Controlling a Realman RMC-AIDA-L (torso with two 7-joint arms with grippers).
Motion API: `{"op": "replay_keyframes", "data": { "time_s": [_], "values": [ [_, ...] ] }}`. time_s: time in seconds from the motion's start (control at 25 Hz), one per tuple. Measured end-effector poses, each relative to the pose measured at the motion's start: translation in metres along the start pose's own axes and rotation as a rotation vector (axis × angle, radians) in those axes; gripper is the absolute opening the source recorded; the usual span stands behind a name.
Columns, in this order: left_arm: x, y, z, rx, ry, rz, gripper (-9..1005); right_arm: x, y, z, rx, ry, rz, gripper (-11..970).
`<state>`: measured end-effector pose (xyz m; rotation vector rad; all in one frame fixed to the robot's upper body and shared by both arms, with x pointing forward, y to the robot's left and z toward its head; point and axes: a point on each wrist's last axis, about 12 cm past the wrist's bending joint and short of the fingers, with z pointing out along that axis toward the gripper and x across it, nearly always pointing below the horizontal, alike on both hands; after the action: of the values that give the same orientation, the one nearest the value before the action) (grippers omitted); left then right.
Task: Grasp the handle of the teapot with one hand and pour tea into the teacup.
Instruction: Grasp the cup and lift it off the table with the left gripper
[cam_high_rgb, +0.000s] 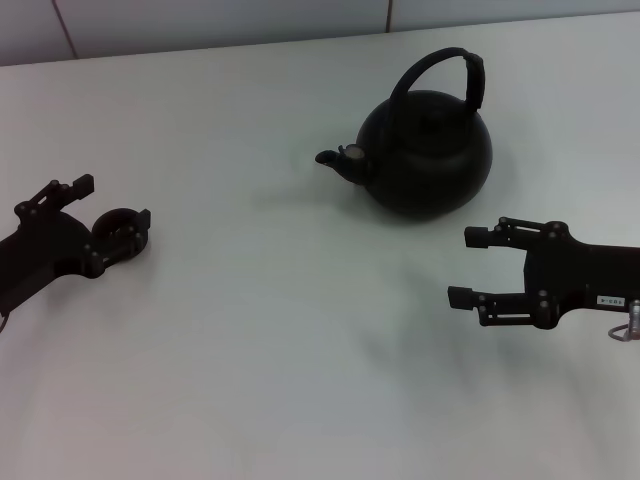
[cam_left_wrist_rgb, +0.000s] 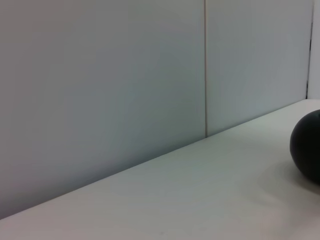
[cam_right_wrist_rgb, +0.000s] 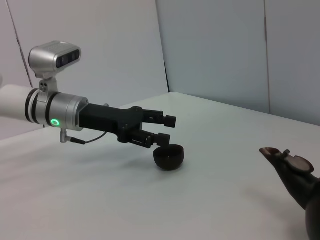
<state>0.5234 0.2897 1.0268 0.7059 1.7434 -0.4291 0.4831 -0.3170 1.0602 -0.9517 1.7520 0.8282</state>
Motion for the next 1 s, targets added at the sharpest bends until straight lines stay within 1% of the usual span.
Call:
{"op": "replay_keyframes", "data": {
  "time_s": [0.28,0.4,1.0],
  "values": [
    [0.0049,-0.0019,0.0022,0.013,0.022,-0.023,854,-0.0004,0.0001,0.0,-0.002,-0.001,-0.001,824],
    [0.0084,-0.0018,0.0033,0.01,0.052,-0.015,853,-0.0005,0.0002,0.0,-0.003,0.0,-0.001,824],
    [0.0092,-0.0005,0.006,0.005,0.07,-0.012,852,0.0002,0.0006,-0.0004,-0.004,0.001,0.003,825]
  ]
}}
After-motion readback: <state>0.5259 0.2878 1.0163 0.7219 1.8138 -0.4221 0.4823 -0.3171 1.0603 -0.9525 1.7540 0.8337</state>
